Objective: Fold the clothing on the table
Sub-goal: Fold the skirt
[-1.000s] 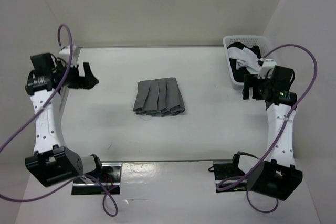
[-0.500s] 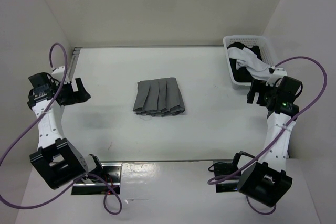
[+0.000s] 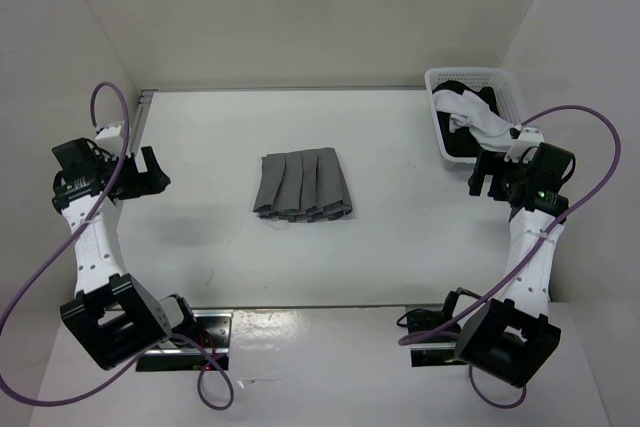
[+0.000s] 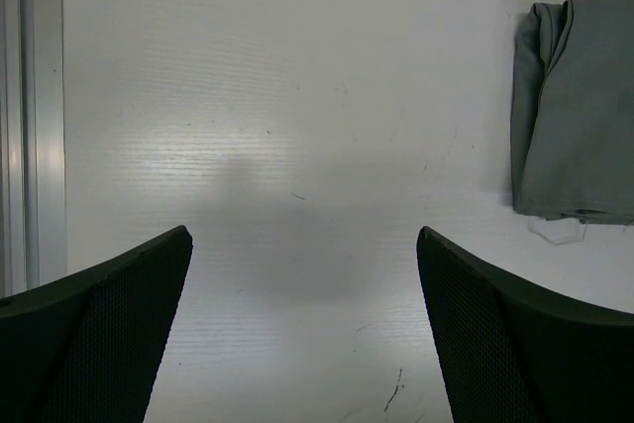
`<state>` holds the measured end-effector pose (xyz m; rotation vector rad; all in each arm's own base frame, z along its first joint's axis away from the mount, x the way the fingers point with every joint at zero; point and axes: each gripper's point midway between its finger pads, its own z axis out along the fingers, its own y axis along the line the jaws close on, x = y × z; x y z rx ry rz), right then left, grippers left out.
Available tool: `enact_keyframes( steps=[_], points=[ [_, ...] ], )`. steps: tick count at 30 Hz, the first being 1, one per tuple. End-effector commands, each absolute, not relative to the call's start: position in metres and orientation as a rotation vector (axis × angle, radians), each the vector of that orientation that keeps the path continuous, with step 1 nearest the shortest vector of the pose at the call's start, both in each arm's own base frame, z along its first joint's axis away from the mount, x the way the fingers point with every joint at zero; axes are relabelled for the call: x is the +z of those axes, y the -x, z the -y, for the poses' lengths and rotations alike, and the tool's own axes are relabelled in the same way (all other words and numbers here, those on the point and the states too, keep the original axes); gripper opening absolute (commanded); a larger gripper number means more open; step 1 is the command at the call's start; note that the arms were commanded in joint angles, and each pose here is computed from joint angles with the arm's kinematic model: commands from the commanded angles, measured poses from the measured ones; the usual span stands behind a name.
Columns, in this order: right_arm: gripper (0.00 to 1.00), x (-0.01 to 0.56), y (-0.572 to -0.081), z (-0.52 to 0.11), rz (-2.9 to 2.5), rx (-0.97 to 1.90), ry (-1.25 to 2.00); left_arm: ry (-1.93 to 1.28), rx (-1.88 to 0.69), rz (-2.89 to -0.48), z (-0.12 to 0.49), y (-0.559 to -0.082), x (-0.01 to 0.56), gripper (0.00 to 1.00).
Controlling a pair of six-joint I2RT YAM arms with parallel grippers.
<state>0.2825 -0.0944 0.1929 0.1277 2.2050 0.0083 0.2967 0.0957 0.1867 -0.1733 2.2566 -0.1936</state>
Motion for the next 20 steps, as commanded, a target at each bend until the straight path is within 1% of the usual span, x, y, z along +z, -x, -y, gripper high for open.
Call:
enact_keyframes(
  steps=[1, 3, 20],
  points=[
    [0.98, 0.1973, -0.2882, 0.0961, -2.171, 0.006, -0.098, 0.168, -0.188, -2.23, -0.0958, -0.2972, 0.1894, 1.0],
    [0.99, 0.1973, -0.2882, 0.0961, -2.171, 0.006, -0.098, 0.168, -0.188, -2.23, -0.0958, -0.2972, 0.1893, 1.0],
    [0.99, 0.1995, -0.2871, 0.0976, -2.165, -0.013, -0.091, 0.163, -0.198, -2.227, -0.0943, -0.2975, 0.1898, 1.0]
  ],
)
